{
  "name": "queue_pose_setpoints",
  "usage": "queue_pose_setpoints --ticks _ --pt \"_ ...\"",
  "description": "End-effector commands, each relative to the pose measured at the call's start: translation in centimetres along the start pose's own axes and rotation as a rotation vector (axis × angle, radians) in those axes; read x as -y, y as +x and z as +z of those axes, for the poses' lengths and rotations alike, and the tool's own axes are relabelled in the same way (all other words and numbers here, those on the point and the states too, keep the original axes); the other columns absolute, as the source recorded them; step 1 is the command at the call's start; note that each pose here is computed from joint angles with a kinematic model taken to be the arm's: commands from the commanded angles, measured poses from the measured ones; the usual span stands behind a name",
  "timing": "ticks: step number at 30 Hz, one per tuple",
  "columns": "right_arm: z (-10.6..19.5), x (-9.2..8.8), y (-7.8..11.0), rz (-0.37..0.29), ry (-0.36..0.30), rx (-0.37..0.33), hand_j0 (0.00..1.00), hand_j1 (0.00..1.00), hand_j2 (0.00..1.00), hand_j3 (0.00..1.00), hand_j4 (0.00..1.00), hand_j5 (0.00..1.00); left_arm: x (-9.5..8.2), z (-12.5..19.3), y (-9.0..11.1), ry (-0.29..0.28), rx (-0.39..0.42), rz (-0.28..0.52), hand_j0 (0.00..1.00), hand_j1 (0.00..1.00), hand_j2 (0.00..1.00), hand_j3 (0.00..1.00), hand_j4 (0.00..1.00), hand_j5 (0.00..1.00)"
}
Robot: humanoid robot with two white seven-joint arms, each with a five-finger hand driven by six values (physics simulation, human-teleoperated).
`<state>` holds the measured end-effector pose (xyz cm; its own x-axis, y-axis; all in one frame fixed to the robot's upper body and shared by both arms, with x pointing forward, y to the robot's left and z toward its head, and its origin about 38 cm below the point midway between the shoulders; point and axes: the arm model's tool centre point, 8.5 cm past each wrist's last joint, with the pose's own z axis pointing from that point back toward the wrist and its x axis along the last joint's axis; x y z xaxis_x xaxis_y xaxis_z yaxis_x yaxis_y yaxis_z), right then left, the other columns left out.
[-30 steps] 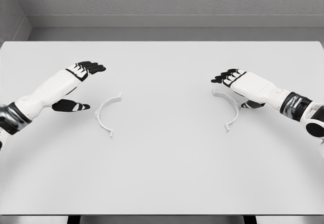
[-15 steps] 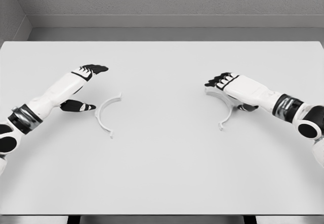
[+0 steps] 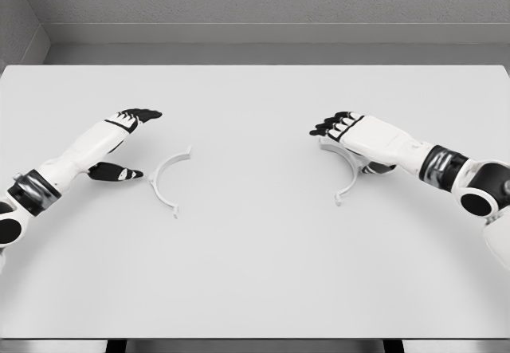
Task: Assemble PVC drainage pipe clamps
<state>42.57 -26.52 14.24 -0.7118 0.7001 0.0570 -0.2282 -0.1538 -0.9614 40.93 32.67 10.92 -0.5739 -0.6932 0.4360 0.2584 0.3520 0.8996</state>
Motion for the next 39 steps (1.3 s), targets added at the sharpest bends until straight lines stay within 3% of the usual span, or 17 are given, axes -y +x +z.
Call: queue_pose_setpoints --ticks 1,9,30,39 --pt "-0.2 0.3 0.4 0.000 -0.008 0.007 1.00 1.00 1.00 1.00 1.00 1.00 0.1 0.0 0.0 0.004 -0.001 0.008 1.00 1.00 1.00 1.00 1.00 1.00" --pt "-0.7 0.4 1.0 -0.007 -0.002 0.012 1.00 1.00 1.00 1.00 1.00 1.00 0.5 -0.2 0.0 -0.002 -0.002 0.014 1.00 1.00 1.00 1.00 1.00 1.00" --pt "-0.9 -0.1 -0.9 -0.038 0.028 -0.033 1.00 1.00 1.00 1.00 1.00 1.00 2.1 -1.1 1.4 -0.021 0.037 0.040 1.00 1.00 1.00 1.00 1.00 1.00" --pt "-2.1 0.1 0.3 -0.047 0.016 -0.001 1.00 1.00 1.00 1.00 1.00 1.00 2.9 -2.3 2.5 -0.015 0.068 0.062 1.00 1.00 1.00 1.00 1.00 1.00"
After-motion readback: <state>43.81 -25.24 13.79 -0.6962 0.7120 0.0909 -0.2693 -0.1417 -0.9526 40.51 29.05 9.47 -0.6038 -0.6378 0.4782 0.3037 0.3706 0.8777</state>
